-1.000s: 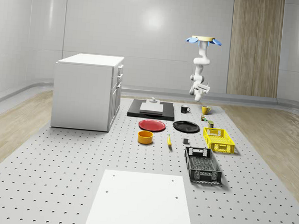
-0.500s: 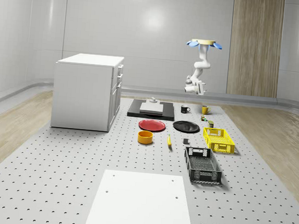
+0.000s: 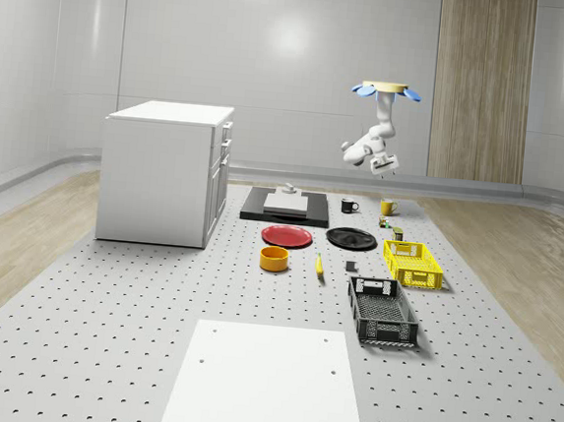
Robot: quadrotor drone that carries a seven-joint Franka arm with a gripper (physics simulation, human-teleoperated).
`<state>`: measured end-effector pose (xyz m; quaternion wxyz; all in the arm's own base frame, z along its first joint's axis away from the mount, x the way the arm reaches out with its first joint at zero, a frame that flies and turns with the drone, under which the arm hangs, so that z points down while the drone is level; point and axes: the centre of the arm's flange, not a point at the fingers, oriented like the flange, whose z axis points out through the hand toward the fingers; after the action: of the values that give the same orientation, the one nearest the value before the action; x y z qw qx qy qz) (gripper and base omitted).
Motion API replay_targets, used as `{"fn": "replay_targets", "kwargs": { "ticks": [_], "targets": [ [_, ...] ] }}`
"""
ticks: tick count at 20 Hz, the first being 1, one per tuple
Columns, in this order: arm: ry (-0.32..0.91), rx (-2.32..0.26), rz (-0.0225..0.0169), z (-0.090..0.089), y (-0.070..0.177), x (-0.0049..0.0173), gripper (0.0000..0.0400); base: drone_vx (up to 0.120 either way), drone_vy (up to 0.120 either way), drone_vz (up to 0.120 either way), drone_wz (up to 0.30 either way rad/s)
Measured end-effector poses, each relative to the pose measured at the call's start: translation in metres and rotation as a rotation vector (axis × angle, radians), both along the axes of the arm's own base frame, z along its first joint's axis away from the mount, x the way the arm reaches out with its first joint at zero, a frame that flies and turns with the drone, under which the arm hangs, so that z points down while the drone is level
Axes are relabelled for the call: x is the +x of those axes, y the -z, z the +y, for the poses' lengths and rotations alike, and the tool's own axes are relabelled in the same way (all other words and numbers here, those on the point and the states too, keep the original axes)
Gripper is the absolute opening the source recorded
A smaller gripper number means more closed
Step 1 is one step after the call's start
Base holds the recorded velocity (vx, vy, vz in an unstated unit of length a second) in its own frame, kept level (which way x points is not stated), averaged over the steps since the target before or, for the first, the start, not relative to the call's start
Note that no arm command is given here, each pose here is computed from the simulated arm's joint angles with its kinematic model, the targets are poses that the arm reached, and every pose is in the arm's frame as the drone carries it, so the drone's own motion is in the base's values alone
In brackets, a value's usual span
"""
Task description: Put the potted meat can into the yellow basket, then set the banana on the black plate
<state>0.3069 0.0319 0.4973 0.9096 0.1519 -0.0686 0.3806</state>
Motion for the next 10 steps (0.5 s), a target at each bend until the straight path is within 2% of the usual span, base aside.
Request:
{"fn": "replay_targets", "kwargs": {
  "ticks": [4, 10],
  "targets": [
    [0.005, -0.171, 0.0036, -0.016, 0.005, 0.0, 0.04, 0.12, 0.0, -0.12, 0.0],
    [0.008, -0.278, 0.0069, -0.027, 0.006, -0.0001, 0.04, 0.12, 0.0, -0.12, 0.0]
  ]
}}
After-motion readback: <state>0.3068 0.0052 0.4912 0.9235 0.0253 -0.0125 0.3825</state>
